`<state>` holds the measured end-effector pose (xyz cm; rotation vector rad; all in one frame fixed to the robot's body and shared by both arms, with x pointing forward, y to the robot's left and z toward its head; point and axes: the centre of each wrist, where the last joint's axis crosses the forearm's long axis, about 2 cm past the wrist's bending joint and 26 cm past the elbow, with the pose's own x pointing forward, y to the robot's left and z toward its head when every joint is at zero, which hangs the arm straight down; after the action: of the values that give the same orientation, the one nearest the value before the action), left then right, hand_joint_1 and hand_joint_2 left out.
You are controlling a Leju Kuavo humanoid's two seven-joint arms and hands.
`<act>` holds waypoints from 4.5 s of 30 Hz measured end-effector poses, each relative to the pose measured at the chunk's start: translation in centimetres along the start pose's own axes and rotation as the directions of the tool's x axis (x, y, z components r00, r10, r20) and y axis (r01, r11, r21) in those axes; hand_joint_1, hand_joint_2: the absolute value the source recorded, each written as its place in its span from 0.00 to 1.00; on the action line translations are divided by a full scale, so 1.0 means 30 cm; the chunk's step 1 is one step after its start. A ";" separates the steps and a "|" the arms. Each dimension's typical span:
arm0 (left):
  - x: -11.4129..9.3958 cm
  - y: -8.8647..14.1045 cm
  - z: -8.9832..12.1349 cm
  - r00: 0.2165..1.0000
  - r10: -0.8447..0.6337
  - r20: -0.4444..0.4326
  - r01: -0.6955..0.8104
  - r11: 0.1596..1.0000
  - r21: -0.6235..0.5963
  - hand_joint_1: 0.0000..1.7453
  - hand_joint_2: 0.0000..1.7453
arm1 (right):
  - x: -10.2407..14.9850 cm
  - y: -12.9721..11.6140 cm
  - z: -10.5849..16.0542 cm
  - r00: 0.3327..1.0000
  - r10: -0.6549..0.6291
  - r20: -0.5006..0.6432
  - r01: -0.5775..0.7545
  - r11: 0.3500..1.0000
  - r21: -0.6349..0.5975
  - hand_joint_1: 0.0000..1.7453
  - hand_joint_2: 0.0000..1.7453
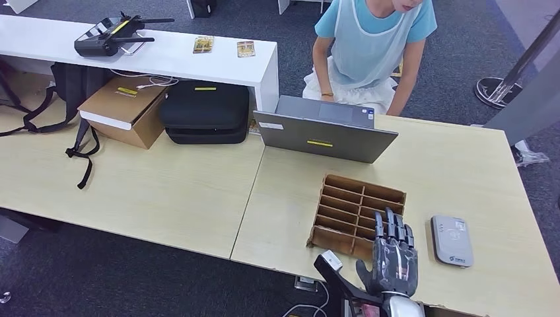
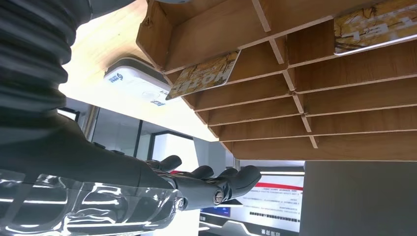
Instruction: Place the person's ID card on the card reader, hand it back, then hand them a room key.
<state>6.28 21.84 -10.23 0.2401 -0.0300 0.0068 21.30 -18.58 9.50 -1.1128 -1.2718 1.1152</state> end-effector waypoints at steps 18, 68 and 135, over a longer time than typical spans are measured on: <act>-0.001 0.001 0.000 1.000 0.005 -0.004 -0.005 1.000 0.000 0.00 1.00 | -0.032 -0.004 0.007 0.993 0.057 -0.104 -0.052 0.997 0.052 0.00 1.00; -0.001 -0.001 0.000 1.000 0.005 -0.006 -0.005 1.000 -0.003 0.00 1.00 | -0.071 -0.002 0.014 0.996 0.047 -0.077 -0.040 0.996 0.082 0.04 1.00; -0.002 -0.001 0.000 0.999 0.030 -0.019 -0.030 1.000 -0.007 0.00 1.00 | -0.072 -0.015 -0.030 1.000 -0.009 -0.018 0.009 1.000 0.002 1.00 1.00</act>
<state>6.21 21.82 -10.24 0.2323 -0.0148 0.0390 22.22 -20.77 9.68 -1.1125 -1.2607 1.0973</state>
